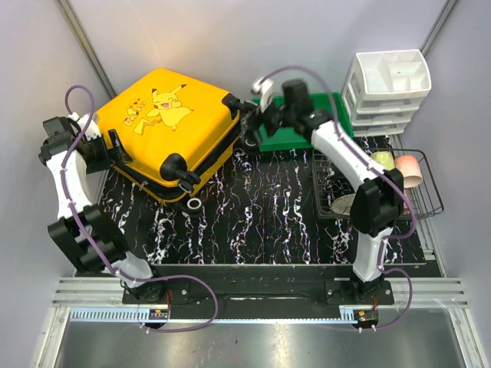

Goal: Open, take out, and arrange the luggage

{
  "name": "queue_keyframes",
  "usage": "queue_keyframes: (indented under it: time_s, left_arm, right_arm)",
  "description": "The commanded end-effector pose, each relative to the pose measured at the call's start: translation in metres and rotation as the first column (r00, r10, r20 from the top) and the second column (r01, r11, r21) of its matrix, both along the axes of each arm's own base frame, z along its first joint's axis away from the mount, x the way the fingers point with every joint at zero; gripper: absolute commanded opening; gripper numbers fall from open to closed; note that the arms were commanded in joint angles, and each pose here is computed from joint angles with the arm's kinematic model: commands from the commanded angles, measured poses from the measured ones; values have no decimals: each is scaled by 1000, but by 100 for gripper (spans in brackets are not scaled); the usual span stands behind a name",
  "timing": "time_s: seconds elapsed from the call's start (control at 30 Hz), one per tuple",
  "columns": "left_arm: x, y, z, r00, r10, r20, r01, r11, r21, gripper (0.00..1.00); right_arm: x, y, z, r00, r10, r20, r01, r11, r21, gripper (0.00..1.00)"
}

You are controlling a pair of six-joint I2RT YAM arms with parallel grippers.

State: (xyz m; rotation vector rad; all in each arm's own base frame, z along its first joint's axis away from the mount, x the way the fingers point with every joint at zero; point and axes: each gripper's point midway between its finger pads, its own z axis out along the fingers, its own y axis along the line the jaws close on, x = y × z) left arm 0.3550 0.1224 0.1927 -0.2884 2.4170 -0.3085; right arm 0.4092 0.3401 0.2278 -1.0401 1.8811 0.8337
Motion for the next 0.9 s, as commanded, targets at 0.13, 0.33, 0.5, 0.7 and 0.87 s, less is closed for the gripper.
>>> queue_keyframes:
  time_s: [0.13, 0.33, 0.5, 0.7, 0.87]
  left_arm:
    - [-37, -38, 81, 952, -170, 254, 133, 979, 157, 93]
    - [-63, -52, 91, 941, -194, 277, 140, 969, 201, 95]
    - [-82, -58, 89, 943, -195, 270, 134, 964, 228, 95]
    - [-95, -64, 88, 943, -186, 276, 122, 965, 234, 96]
    - [-98, -65, 87, 945, -183, 272, 117, 964, 241, 96]
  right_arm:
    - [130, -36, 49, 956, -148, 254, 160, 987, -27, 97]
    - [145, -8, 27, 981, -73, 180, 67, 997, 39, 100]
    - [145, 2, -10, 985, -34, 168, 36, 999, -10, 100]
    - [162, -1, -36, 979, -78, 191, 89, 995, -47, 98]
    - [173, 8, -29, 964, -82, 255, 90, 996, -22, 97]
